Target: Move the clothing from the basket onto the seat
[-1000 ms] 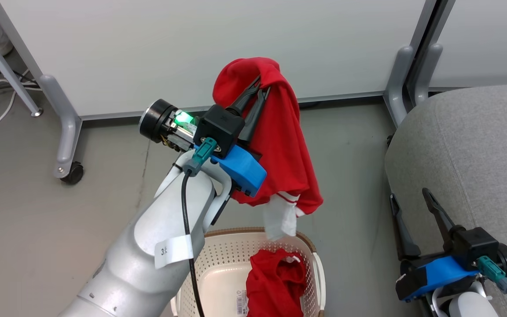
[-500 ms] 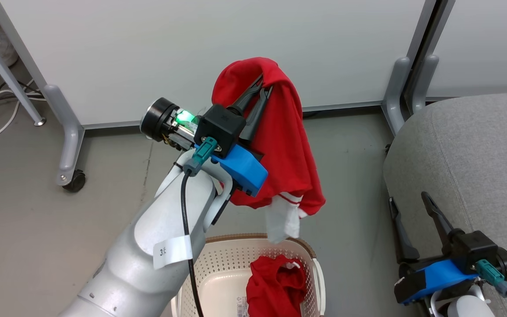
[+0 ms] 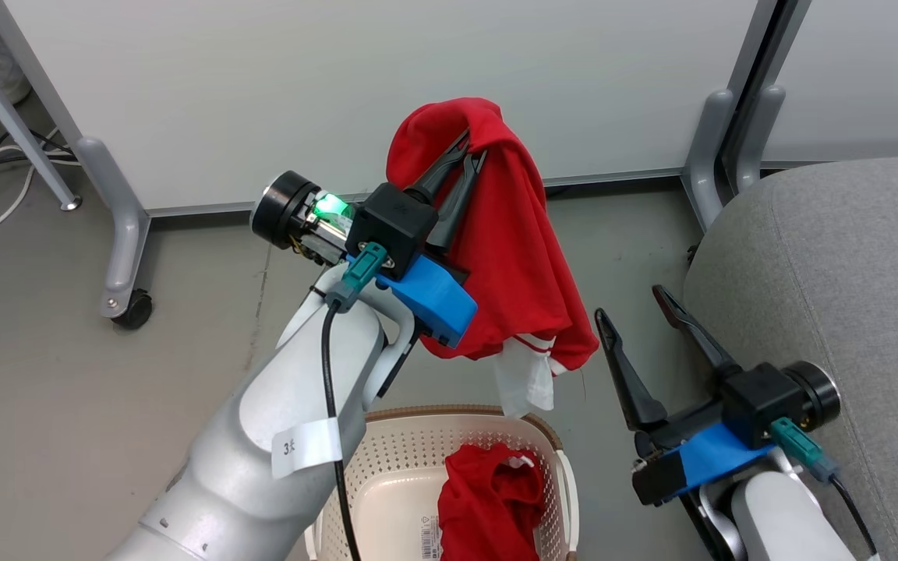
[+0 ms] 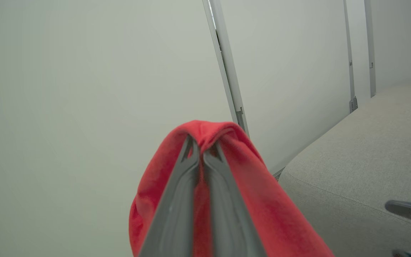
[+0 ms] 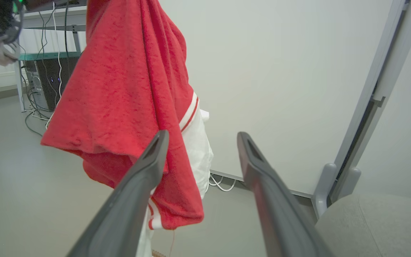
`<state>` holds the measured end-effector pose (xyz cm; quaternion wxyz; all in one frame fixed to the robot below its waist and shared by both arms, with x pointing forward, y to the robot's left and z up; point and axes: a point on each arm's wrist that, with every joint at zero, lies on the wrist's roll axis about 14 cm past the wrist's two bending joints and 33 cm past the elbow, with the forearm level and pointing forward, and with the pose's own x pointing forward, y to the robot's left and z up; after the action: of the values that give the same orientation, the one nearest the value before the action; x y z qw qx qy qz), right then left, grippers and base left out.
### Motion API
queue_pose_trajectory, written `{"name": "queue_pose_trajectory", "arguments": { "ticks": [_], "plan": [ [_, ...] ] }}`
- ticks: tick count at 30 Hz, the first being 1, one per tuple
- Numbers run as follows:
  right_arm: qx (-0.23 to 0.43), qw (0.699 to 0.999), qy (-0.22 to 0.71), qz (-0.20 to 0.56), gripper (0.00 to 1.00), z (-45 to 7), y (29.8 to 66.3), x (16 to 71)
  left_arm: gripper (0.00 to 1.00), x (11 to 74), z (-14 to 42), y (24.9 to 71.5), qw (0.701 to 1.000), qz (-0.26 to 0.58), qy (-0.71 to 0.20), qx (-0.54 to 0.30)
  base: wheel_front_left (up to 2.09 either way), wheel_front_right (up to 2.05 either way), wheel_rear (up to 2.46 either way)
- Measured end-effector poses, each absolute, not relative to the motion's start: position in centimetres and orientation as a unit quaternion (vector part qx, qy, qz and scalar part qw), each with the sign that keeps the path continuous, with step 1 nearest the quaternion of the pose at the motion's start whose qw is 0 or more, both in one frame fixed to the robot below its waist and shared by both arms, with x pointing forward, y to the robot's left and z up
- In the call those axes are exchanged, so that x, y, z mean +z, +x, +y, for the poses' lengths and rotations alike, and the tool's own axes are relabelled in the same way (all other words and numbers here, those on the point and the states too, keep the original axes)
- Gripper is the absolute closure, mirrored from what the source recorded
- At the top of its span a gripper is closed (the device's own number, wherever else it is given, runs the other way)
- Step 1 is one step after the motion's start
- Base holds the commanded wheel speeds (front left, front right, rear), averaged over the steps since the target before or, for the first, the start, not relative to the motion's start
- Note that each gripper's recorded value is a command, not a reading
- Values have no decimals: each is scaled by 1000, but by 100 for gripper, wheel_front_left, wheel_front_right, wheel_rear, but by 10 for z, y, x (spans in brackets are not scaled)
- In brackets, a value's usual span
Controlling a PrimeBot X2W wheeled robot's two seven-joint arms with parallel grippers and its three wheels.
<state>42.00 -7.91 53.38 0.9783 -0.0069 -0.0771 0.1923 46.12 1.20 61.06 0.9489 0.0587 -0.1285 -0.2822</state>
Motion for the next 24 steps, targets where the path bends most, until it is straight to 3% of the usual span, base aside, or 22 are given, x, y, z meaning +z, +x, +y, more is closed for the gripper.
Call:
{"name": "queue_pose_trajectory", "arguments": {
  "ticks": [14, 24],
  "plan": [
    [282, 949, -26, -137, 0, -21, 443, 579, 100, 607, 9, 459, 947, -127, 60, -290, 0, 0, 0],
    [310, 941, -41, -133, 0, 2, 466, 581, 100, 607, 6, 456, 943, -129, 58, -300, 0, 0, 0]
  ]
}}
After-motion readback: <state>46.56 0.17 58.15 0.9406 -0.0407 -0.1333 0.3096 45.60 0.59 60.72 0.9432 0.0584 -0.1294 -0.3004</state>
